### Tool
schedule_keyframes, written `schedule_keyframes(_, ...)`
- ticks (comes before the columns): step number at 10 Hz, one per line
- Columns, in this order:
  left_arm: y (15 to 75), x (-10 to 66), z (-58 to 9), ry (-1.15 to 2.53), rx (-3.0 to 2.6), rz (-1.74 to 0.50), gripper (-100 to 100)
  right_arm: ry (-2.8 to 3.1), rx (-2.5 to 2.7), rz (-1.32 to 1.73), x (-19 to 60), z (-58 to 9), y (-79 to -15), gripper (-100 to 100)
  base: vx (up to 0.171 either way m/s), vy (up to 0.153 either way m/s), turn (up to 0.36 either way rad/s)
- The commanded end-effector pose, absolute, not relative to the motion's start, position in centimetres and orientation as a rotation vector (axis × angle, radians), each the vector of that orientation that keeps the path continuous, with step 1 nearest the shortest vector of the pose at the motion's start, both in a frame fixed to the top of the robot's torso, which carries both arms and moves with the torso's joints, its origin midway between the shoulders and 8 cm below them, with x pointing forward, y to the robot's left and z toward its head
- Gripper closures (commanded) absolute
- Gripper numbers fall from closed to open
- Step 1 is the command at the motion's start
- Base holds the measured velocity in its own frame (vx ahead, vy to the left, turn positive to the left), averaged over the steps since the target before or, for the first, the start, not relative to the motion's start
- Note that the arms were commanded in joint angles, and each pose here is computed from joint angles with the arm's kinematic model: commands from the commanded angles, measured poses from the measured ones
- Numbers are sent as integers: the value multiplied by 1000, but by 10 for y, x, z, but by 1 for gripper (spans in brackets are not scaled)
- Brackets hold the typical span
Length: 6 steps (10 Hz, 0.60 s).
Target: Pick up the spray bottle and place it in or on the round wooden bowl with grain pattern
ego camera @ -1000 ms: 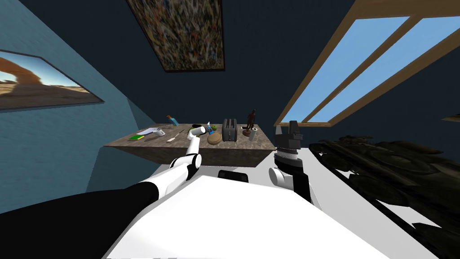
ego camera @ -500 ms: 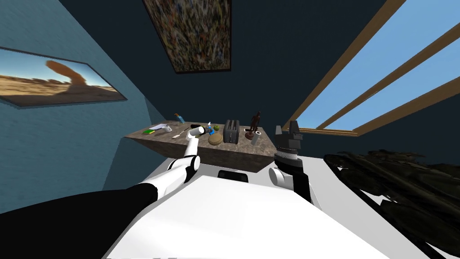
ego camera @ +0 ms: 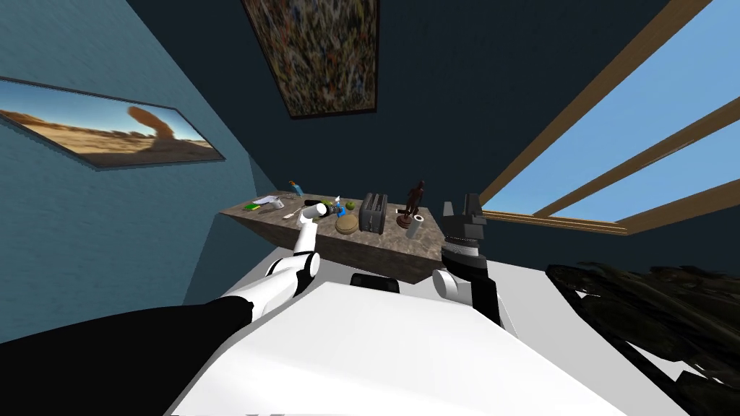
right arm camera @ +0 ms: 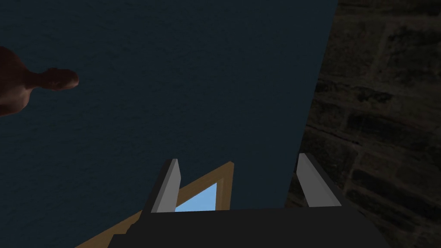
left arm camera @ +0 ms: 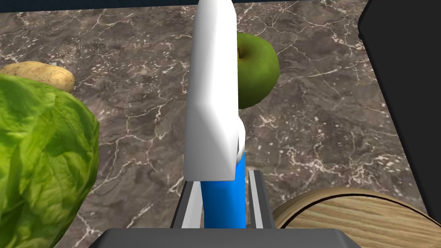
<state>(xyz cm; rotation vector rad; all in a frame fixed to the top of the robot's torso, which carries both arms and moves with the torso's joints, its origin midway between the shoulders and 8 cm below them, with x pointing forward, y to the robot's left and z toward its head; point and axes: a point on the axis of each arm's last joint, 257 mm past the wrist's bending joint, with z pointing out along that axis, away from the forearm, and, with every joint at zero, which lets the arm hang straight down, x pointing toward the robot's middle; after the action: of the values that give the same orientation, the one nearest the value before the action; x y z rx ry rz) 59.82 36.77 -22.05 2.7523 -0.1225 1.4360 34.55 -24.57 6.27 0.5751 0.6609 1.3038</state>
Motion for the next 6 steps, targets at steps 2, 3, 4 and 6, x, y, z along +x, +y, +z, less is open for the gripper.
schedule_keyframes(2, 369, 602, -200, -148, 2748, 1483, 100, 661, 575, 1304, 346, 63, -246, 0, -12, -18, 39)
schedule_keyframes(3, 370, 605, -185, -165, 2743, 1517, 100, 661, 575, 1304, 346, 63, -246, 0, -63, -64, 122)
schedule_keyframes(4, 371, 607, -168, -182, 2737, 1553, 100, 661, 575, 1304, 346, 63, -246, 0, -91, -81, 111)
schedule_keyframes(6, 371, 609, -153, -198, 2730, 1586, 100, 661, 575, 1304, 346, 63, -246, 0, -76, -55, 45)
